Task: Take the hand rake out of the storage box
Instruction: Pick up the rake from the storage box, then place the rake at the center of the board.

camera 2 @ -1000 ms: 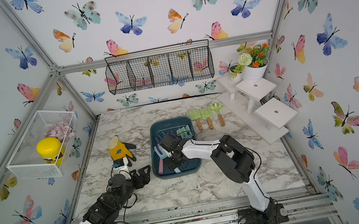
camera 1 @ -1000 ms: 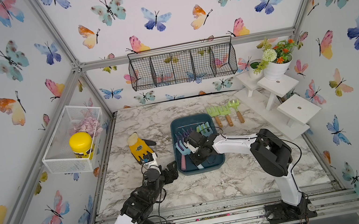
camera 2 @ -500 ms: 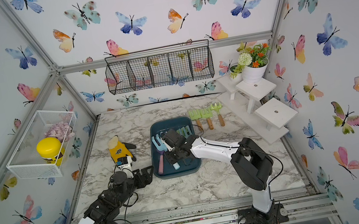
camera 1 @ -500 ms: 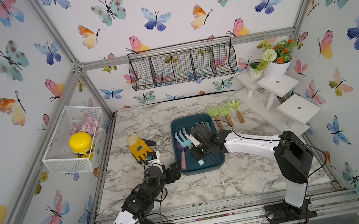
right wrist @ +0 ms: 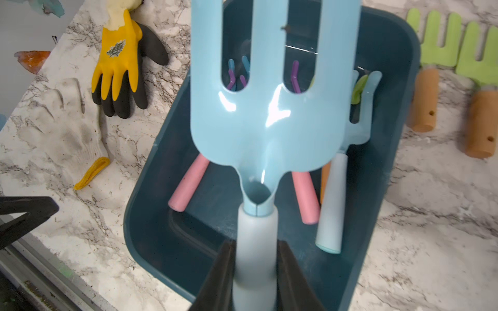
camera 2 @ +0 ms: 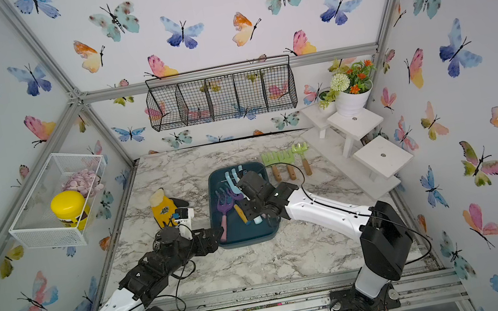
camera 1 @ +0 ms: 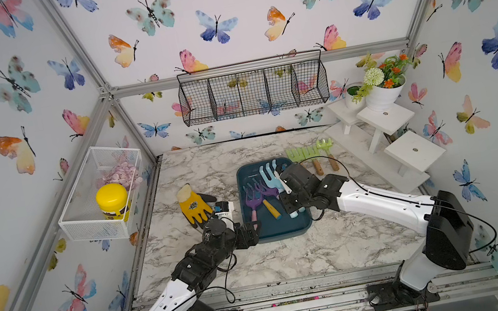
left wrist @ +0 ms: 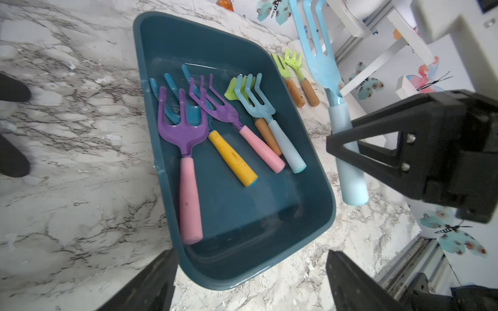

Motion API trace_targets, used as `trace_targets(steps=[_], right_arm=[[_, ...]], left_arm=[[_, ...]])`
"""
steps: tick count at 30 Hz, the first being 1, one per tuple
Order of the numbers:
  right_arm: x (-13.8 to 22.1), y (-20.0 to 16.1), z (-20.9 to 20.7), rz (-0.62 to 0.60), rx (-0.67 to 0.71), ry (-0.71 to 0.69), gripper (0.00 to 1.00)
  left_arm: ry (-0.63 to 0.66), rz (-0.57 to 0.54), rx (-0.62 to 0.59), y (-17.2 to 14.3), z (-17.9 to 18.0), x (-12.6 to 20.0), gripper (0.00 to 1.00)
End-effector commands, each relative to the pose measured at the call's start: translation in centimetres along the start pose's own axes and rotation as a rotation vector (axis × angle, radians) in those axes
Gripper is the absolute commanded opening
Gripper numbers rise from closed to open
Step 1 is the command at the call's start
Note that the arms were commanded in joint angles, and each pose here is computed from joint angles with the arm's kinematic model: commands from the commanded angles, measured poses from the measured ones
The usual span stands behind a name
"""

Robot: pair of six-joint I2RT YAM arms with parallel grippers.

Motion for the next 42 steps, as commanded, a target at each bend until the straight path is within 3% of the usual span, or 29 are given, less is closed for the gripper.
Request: trace_targets(steps=[1,11,24,42], right_arm=[[1.0,-1.5,-2.9,0.024,-0.046,-0.075,0.14],[2.0,-5.8,-7.6,0.046,-0.171,-0.108,0.13],[-1.9,-12.0,-9.2,0.182,-0.266,-0.079,0.13],[-7.0,-12.8,-9.5,0.279,-0.297,-0.033,0.18]], left_arm=[[-0.109,0.059,-0.003,-0.3,-2.1,-0.1,0.92],[-0.136,0.106,-0.051,-1.2,-4.2,-0.8,0.93],[-0.149,0.126,-0.075,-3.1,-6.0,-1.5,0.93],[-0.173,0.12,-0.072,-3.2,-6.4,-0.6,0.93]])
Point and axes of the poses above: each gripper's point midway between its finger pads, its own x axis back along the fingers, its own z axis along the line the jaws close on, y = z × x, the point moved 3 cm from there along x, back along the fingers, and after that the axes turned 13 degrees about x, right-handed, at the moved point
